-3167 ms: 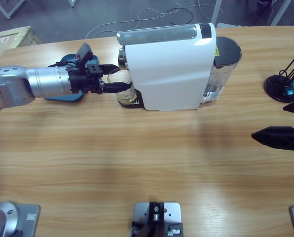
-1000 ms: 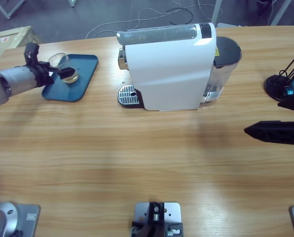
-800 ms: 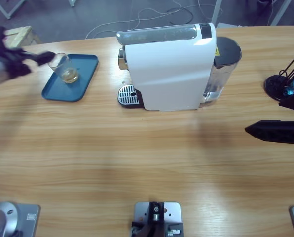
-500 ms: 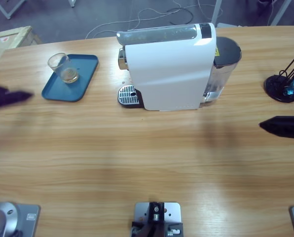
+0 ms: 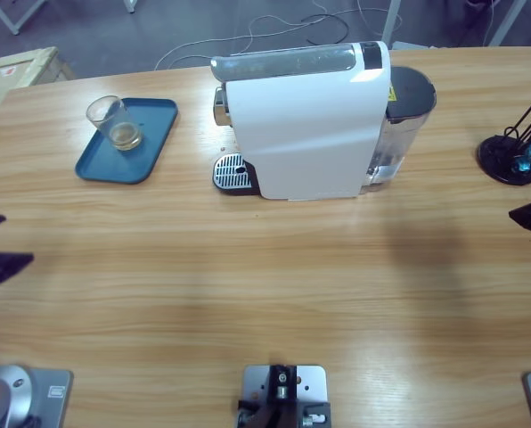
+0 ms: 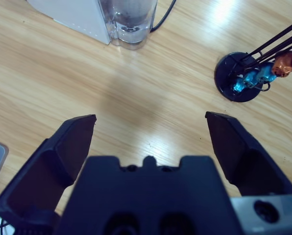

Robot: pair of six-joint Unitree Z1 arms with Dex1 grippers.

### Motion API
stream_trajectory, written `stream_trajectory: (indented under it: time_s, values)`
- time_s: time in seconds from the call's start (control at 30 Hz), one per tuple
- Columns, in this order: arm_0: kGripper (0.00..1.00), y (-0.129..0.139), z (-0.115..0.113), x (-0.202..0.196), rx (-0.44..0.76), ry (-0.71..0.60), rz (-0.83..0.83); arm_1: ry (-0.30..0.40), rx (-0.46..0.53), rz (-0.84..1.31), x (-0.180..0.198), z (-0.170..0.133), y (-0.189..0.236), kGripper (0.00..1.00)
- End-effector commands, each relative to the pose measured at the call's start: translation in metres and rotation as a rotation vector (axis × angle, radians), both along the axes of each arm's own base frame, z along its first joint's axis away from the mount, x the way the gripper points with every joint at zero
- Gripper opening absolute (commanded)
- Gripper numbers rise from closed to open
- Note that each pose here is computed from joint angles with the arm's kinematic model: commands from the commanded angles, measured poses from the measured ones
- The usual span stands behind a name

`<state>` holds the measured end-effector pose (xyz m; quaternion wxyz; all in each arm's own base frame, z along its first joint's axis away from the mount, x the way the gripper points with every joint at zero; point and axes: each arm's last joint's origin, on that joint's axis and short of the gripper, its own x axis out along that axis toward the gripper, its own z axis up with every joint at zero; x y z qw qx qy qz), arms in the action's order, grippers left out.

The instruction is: Pour coffee

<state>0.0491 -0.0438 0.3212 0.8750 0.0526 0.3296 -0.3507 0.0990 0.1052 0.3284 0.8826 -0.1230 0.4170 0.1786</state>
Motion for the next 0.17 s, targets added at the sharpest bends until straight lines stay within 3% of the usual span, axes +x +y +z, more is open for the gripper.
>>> stream_trajectory:
  time_s: [0.03,0.17]
  values:
    - [0.987,0.002,-0.0057,-0.0097,0.015,0.015,-0.065,-0.015,-0.027,-0.011,-0.006,-0.0053,-0.009,1.0]
    - [0.998,-0.0043,-0.005,-0.0004,0.043,0.034,-0.05,-0.073,-0.112,0.046,0.004,-0.0003,0.001,1.0]
